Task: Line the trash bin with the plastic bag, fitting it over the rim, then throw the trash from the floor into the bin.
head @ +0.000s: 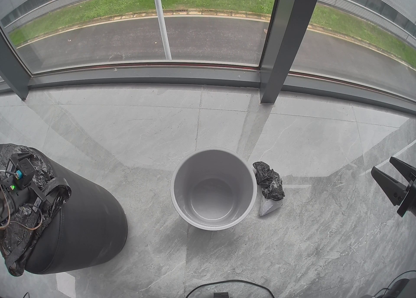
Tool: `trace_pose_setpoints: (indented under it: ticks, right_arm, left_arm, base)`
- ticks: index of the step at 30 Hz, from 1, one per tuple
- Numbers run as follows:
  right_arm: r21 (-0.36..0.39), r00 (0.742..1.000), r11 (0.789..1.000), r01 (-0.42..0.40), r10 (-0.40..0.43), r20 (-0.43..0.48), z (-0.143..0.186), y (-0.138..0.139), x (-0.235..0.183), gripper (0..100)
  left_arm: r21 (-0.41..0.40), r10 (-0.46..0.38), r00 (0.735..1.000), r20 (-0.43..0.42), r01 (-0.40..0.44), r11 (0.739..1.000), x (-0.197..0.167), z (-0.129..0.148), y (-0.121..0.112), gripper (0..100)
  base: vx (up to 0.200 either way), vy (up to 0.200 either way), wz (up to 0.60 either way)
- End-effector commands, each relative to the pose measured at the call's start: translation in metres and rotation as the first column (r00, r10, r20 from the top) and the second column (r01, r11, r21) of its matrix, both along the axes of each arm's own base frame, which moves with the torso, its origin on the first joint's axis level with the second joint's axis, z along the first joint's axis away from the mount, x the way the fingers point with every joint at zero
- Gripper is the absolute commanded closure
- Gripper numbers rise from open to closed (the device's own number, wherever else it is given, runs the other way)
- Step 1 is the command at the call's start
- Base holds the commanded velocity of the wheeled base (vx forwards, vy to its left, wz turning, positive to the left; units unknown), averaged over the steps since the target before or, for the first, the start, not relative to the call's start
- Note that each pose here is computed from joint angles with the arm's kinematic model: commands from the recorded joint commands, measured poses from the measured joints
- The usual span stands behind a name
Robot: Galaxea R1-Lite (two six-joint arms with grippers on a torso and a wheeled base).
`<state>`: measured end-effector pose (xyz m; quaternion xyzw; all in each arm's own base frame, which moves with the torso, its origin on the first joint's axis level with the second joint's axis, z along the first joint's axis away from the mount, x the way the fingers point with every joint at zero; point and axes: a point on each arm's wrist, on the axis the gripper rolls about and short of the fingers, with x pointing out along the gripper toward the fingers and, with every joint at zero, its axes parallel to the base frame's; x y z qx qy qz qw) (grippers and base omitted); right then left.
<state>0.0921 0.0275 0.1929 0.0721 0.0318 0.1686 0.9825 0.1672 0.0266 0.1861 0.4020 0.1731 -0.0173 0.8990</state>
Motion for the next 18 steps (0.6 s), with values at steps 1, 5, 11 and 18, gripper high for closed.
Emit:
trace_pose_setpoints:
  ticks: [1,5,11,18]
  right_arm:
    - [0.0,1.0,1.0,-0.002,0.002,0.0,0.0,0.0,0.0,0]
    - [0.0,1.0,1.0,-0.004,0.004,-0.002,-0.001,0.0,-0.001,0]
    - [0.0,1.0,1.0,-0.004,0.004,0.0,-0.001,0.0,-0.001,0]
    - [-0.002,1.0,1.0,-0.007,0.007,-0.006,-0.002,0.0,-0.001,0]
  left_arm:
    - [0.001,0.008,1.0,-0.03,-0.008,1.0,0.014,-0.003,0.001,0]
    - [0.006,0.0,1.0,-0.015,0.0,1.0,0.016,0.001,-0.006,0]
    - [0.002,-0.003,1.0,0.0,0.003,1.0,0.017,0.005,-0.01,100]
    - [-0.151,-0.019,0.998,0.064,0.028,0.988,0.02,0.018,-0.017,100]
  base:
    - [0.0,0.0,0.0]
    - [0.0,0.0,0.0]
    - [0.0,0.0,0.0]
    - [0.0,0.0,0.0]
